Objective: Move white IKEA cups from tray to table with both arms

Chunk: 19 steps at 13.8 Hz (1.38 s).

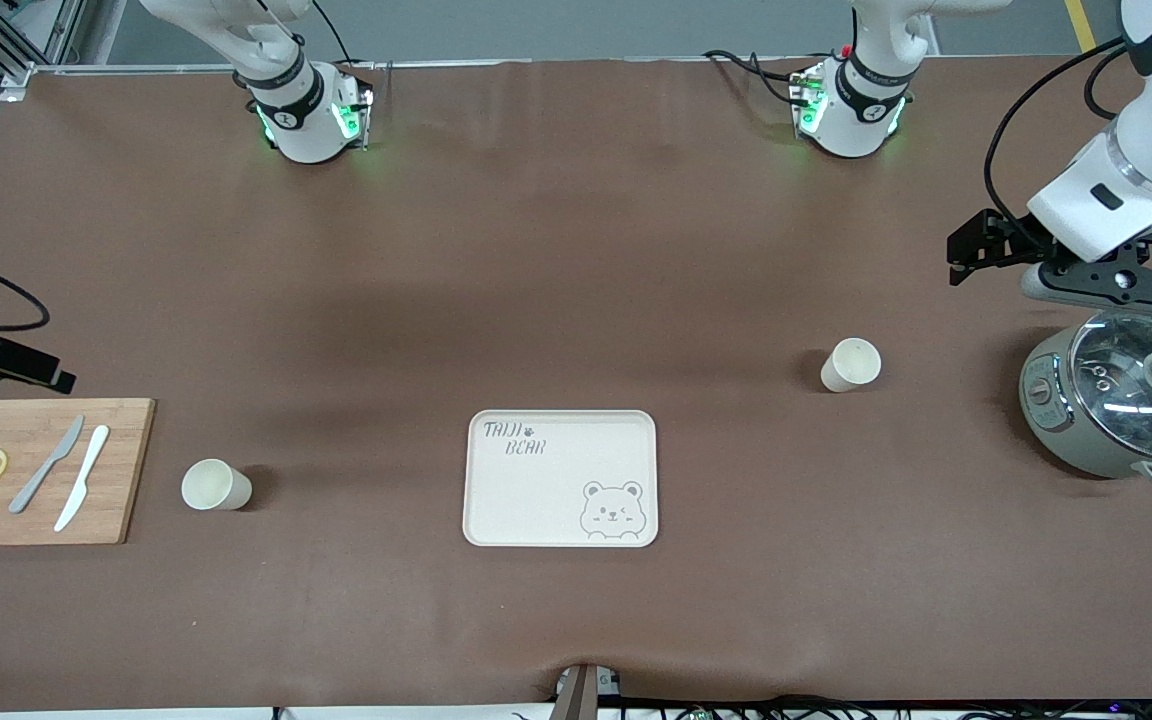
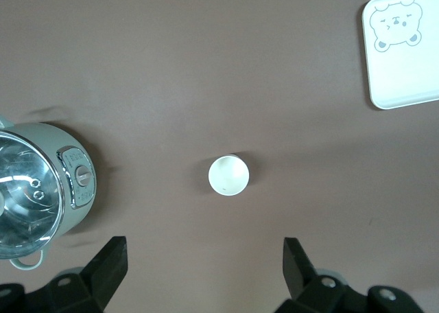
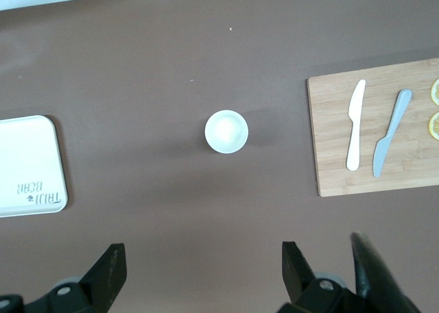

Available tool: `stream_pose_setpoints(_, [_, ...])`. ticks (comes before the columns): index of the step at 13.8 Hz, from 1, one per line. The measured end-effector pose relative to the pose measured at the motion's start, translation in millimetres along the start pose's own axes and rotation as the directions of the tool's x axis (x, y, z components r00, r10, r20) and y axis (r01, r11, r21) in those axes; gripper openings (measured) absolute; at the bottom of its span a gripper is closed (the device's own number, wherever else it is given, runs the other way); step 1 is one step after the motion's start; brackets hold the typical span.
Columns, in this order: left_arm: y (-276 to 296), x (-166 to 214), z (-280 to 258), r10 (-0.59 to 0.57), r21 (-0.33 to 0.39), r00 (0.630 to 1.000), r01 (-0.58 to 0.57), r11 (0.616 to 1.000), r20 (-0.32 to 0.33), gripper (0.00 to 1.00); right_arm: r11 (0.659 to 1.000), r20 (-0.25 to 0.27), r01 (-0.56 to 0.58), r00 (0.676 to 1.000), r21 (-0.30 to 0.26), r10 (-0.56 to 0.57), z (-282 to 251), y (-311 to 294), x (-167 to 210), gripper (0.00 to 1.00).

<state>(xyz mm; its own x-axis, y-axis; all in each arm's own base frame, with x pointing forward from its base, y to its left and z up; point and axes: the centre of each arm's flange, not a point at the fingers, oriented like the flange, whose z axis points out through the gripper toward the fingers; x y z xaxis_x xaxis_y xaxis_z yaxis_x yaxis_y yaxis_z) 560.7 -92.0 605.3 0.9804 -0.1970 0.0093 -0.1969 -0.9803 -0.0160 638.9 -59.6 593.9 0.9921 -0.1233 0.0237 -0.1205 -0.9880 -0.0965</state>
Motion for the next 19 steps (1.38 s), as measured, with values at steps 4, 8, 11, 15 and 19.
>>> stream_pose_setpoints(4, [-15, 4, -3, 0.032, 0.004, 0.999, -0.032, 0.999, -0.033, 1.00, 1.000, -0.024, -0.012, 1.000, 0.007, 0.012, -42, -3, -26, 1.00])
stream_pose_setpoints(8, [-15, 6, -1, 0.042, 0.004, 0.998, -0.042, 0.999, -0.036, 1.00, 0.999, -0.051, -0.035, 0.998, -0.010, 0.034, -58, 2, -50, 1.00])
stream_pose_setpoints(11, [-11, 8, 4, 0.042, -0.012, 0.999, -0.042, 0.999, -0.029, 1.00, 0.999, -0.079, -0.039, 0.996, 0.000, 0.039, -45, 6, -65, 1.00])
stream_pose_setpoints(15, [-8, 11, 9, 0.023, -0.031, 1.000, -0.024, 0.999, -0.021, 1.00, 0.999, -0.056, -0.033, 0.998, 0.002, 0.033, -28, 4, -79, 1.00])
stream_pose_setpoints(19, [-6, 11, 7, 0.023, -0.040, 0.999, -0.024, 0.999, -0.026, 1.00, 0.999, -0.045, -0.032, 0.999, -0.028, 0.030, -28, 7, -81, 1.00])
